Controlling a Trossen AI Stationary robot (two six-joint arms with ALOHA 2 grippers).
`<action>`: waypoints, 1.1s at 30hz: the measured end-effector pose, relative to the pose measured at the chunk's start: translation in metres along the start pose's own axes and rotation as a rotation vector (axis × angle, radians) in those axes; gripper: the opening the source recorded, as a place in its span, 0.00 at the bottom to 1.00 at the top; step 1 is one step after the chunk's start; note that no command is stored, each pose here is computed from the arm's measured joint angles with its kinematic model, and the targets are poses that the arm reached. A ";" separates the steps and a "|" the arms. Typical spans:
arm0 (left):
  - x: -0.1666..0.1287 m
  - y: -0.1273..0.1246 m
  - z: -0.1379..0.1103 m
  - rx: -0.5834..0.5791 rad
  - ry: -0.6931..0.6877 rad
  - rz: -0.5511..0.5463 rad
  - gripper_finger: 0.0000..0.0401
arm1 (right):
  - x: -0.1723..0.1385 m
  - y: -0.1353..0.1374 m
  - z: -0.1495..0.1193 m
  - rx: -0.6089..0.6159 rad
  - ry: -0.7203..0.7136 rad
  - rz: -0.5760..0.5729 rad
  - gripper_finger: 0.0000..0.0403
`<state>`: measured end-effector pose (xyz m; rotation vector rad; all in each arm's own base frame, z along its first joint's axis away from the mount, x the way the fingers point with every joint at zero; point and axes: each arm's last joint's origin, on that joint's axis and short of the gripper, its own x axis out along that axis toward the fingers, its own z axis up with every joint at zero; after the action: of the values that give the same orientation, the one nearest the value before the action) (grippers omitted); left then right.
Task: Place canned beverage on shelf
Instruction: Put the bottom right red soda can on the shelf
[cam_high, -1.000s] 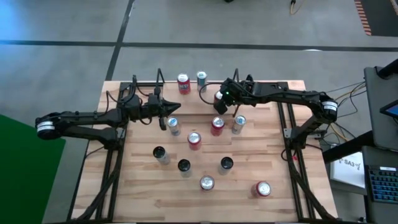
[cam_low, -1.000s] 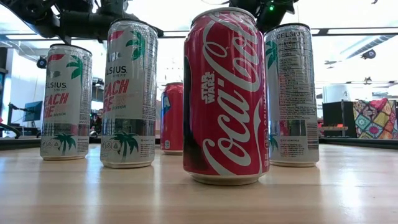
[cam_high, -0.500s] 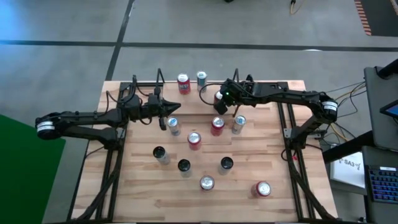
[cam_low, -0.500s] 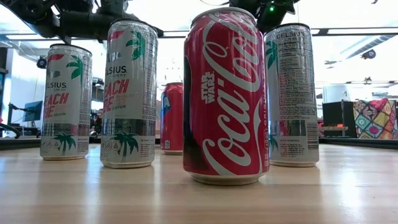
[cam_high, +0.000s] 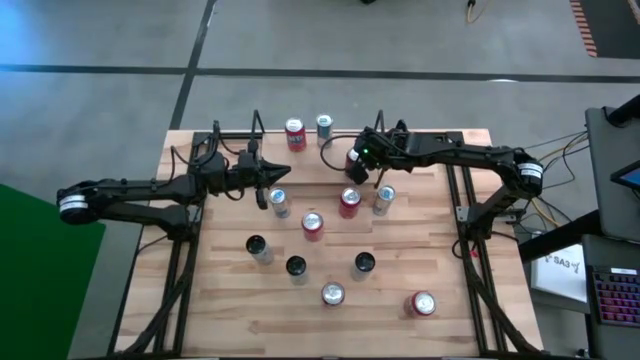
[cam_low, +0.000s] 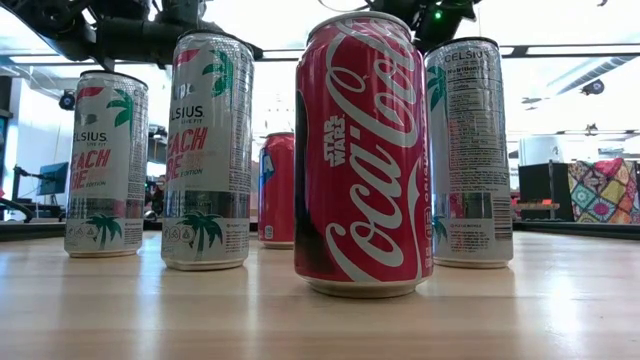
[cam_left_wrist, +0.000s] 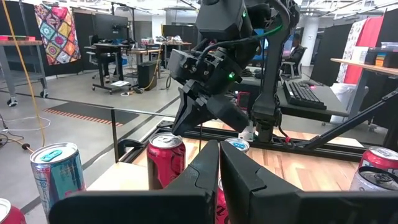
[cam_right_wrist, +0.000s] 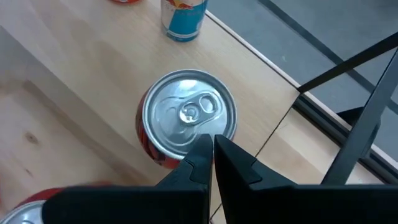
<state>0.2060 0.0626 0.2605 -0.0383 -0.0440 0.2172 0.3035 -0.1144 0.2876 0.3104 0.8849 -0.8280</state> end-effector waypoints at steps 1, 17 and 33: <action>0.000 0.000 0.000 0.000 -0.001 0.000 0.00 | 0.000 0.000 0.001 0.001 -0.002 0.001 0.02; 0.000 0.000 0.000 0.000 0.000 0.000 0.00 | -0.011 0.003 0.012 0.024 -0.022 0.102 0.02; 0.000 0.000 0.000 0.000 0.001 0.000 0.00 | -0.004 0.003 0.004 0.027 0.032 0.084 0.02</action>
<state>0.2060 0.0627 0.2604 -0.0388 -0.0435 0.2171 0.3068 -0.1130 0.2928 0.3829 0.8850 -0.7600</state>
